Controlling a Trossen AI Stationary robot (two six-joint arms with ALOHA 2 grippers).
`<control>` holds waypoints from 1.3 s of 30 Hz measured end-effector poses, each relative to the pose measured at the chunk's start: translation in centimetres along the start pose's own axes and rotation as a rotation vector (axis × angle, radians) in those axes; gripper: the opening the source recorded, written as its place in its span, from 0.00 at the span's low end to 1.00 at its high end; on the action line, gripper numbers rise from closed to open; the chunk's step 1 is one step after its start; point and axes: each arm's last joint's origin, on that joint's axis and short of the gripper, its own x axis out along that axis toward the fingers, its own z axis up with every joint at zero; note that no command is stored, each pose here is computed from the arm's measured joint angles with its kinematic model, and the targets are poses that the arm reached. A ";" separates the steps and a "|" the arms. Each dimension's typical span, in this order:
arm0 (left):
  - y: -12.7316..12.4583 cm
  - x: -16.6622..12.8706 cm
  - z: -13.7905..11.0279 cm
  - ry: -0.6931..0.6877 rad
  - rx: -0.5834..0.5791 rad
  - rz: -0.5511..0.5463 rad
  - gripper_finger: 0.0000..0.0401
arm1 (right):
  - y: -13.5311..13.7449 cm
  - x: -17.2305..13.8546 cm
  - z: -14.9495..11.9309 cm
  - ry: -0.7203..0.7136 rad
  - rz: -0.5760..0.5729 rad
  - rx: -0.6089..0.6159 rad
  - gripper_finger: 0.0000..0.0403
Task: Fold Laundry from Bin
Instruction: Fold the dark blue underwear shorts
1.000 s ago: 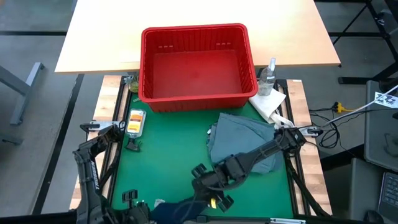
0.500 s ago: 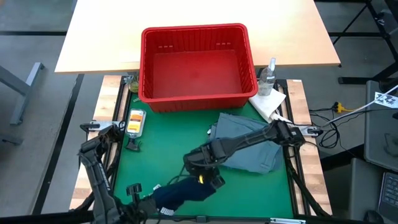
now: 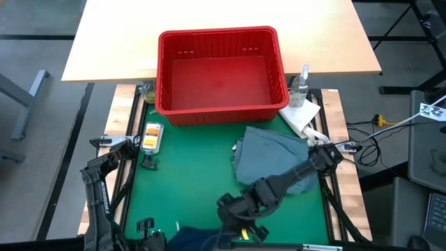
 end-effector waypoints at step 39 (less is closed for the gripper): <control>13.0 13.6 1.3 0.176 -0.014 0.797 0.00 | -18.6 1.5 -12.4 0.082 -0.104 0.253 0.02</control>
